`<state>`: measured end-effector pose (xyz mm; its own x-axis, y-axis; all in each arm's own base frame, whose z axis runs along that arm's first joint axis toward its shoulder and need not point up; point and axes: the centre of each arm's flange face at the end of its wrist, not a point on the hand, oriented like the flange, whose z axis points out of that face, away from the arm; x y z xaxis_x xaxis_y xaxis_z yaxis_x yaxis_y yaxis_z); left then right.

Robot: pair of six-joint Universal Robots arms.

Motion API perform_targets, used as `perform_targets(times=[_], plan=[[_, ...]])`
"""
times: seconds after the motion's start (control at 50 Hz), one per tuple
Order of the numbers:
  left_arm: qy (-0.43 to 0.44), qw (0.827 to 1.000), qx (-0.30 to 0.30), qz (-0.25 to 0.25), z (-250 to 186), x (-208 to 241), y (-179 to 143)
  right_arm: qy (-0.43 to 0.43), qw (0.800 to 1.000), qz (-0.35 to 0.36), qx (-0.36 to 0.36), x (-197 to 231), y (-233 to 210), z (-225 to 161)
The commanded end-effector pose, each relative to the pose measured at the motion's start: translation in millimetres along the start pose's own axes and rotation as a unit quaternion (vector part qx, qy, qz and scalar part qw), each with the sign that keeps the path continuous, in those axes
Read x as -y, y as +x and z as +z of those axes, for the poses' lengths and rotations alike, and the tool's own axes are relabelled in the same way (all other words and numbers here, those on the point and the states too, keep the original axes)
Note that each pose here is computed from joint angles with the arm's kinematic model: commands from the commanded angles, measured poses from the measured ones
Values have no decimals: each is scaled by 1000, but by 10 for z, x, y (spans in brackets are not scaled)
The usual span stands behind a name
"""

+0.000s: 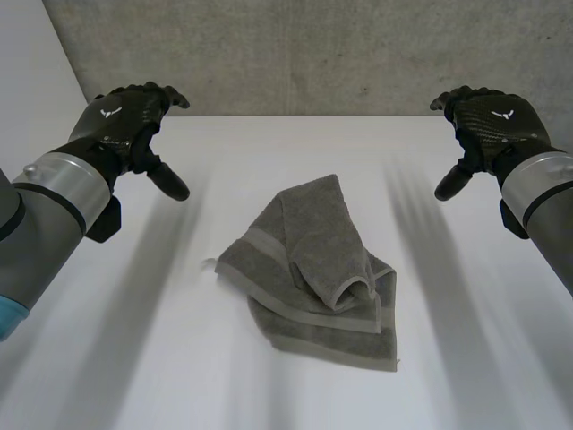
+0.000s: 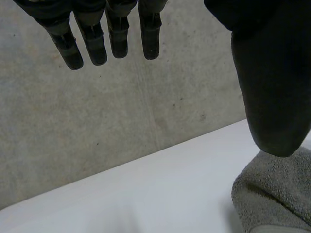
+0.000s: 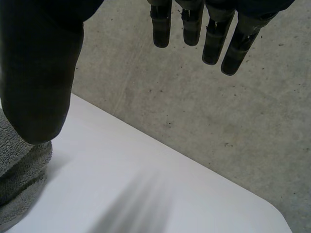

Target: Fold the towel.

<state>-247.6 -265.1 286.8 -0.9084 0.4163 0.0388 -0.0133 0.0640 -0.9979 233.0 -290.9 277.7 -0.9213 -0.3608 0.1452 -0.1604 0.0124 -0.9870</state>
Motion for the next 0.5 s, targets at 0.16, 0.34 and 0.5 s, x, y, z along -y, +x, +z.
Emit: perform_targets(times=[0.16, 0.34, 0.5], plan=[[-8, 1000, 4, -3, -3, -70, -8, 2, 1000, -1, -3, 16, 19, 1], [-9, 1000, 3, -4, -13, -74, -1, 1, 1000, -1, -3, 10, 27, 7], [-15, 1000, -2, -3, -18, -117, 23, -3, 1000, 0, -2, -15, 27, 4]])
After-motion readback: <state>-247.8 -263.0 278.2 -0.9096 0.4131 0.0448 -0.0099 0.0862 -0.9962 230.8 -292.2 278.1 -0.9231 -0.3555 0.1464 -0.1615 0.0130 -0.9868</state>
